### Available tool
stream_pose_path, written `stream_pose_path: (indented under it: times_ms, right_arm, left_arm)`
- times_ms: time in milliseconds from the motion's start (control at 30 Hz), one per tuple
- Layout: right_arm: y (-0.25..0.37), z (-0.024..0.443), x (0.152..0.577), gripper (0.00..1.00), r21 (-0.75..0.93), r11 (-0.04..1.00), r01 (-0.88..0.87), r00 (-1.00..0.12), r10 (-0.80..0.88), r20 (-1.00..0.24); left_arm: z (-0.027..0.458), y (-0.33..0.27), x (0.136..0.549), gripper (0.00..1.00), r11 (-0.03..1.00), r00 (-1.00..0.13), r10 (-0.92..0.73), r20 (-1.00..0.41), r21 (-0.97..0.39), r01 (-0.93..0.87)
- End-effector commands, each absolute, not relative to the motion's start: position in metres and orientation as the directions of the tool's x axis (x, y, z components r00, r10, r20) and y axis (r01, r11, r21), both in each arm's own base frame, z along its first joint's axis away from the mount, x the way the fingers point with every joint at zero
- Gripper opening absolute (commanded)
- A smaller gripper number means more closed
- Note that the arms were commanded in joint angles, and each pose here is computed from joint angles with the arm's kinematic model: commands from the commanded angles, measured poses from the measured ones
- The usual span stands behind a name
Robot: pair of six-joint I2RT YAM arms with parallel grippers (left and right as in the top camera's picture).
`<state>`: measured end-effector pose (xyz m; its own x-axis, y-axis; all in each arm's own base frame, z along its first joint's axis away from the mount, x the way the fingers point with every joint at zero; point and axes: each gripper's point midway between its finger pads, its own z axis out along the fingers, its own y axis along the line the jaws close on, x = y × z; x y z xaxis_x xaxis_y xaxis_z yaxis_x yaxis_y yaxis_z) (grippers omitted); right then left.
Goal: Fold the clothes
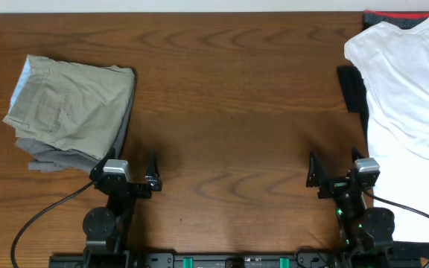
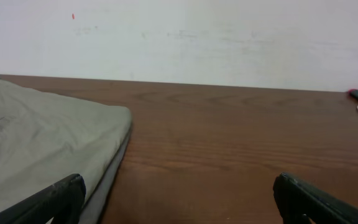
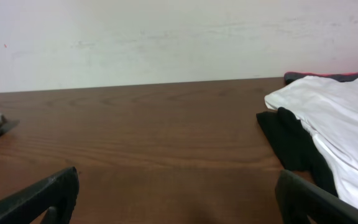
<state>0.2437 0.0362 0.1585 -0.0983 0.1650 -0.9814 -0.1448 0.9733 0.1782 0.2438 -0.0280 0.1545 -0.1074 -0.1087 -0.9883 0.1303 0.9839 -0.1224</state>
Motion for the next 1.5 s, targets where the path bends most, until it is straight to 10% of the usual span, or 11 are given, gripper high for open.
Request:
stream_pose_path:
  times_ms: [0, 1467]
  right_arm:
    - [0.0333, 0.1563, 0.2442, 0.99, 0.187, 0.974, -0.129, -0.101, 0.175, -0.979]
    - [0.0335, 0.1563, 0.2442, 0.99, 0.187, 0.974, -0.129, -0.102, 0.175, -0.979]
  left_arm:
    - [0.1401, -0.0306, 0.2423, 0.98, 0.983, -0.156, -0.093, -0.983, -0.115, 0.141]
    - [0.1392, -0.0358, 0.2415, 0.98, 0.973, -0.170, -0.132, -0.977, -0.160, 0.164]
